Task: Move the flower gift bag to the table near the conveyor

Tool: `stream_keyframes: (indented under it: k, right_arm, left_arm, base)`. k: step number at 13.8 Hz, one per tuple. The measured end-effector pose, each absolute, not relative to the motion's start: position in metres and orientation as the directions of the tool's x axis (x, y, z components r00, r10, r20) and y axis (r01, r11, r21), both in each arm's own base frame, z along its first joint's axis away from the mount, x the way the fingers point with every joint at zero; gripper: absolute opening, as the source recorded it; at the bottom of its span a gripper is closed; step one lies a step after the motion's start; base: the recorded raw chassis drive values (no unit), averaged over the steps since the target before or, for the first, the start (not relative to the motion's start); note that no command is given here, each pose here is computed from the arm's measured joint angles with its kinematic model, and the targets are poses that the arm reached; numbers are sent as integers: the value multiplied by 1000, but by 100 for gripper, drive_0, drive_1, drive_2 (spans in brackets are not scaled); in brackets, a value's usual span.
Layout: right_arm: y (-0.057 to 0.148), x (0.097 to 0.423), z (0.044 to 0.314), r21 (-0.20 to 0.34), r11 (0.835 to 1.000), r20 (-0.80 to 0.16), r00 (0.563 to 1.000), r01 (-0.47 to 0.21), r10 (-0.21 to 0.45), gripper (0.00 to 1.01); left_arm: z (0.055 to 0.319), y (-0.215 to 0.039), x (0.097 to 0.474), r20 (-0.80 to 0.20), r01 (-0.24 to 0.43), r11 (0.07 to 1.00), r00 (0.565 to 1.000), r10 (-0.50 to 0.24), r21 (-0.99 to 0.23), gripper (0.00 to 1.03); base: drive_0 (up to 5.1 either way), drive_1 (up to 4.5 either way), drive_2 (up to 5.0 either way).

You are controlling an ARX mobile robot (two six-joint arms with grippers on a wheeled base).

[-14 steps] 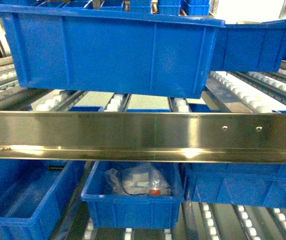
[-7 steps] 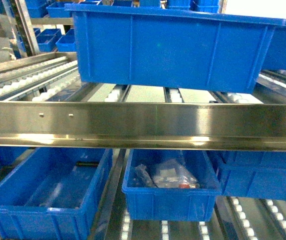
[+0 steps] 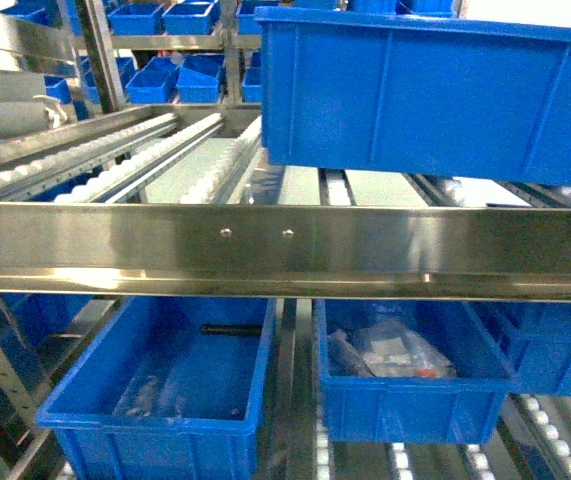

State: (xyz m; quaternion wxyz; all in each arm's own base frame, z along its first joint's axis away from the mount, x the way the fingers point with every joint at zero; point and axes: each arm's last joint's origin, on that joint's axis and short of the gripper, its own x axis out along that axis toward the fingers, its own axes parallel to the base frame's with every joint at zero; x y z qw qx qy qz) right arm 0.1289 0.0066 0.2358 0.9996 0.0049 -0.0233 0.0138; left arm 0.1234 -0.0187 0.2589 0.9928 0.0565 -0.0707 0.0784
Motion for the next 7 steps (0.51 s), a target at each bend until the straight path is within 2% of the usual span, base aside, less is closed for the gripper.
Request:
stream_keyframes:
  k: [7]
  right_arm:
    - [7, 129, 236, 9, 1000, 49, 998, -28, 27, 2]
  left_arm:
    - [259, -19, 123, 152, -164, 981, 977, 148, 100, 2]
  base:
    - [-505, 241, 241]
